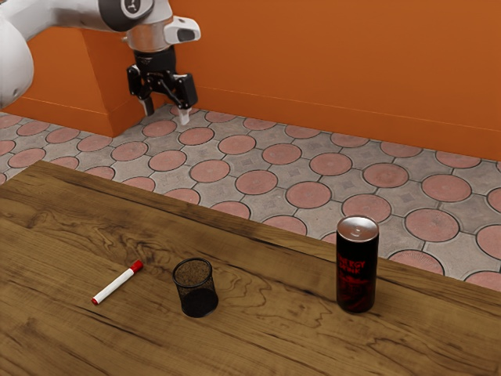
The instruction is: Put the marker into the pen holder.
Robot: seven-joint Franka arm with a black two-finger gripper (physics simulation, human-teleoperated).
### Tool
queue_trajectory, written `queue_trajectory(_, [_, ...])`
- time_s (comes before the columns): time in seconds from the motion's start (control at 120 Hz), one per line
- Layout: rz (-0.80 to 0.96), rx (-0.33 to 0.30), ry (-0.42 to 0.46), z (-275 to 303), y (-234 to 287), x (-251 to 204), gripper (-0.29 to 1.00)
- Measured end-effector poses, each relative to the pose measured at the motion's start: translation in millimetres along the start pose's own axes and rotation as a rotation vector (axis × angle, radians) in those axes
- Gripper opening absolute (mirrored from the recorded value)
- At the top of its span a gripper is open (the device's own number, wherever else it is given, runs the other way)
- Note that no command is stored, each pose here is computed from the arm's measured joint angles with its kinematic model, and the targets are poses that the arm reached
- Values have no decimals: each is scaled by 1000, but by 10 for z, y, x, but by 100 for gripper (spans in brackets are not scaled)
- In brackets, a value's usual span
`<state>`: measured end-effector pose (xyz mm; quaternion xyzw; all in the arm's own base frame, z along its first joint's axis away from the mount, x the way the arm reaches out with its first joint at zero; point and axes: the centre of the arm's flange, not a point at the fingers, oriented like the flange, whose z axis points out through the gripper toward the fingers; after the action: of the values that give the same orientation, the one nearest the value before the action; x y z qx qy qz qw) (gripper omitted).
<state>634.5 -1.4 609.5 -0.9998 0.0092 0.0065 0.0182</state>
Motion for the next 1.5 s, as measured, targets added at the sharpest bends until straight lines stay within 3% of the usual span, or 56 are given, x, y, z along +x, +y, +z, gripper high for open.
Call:
queue_trajectory(0.15, [13,0,-11,21,-2,1,70])
queue_trajectory(0.233, [29,1,38,-87,54,74,70])
queue_trajectory(0.517, [13,71,-76,1956,-148,942,70])
queue_trajectory(0.733, [6,71,-61,2205,-683,978,70])
queue_trajectory(0.883, [40,17,-126,2681,-868,267,70])
queue_trajectory(1.083, [104,0,-70,3099,-846,-666,70])
queue_trajectory(1.317, [187,39,35,3301,-806,-842,70])
queue_trajectory(1.5, [213,42,64,3393,-801,-1095,70])
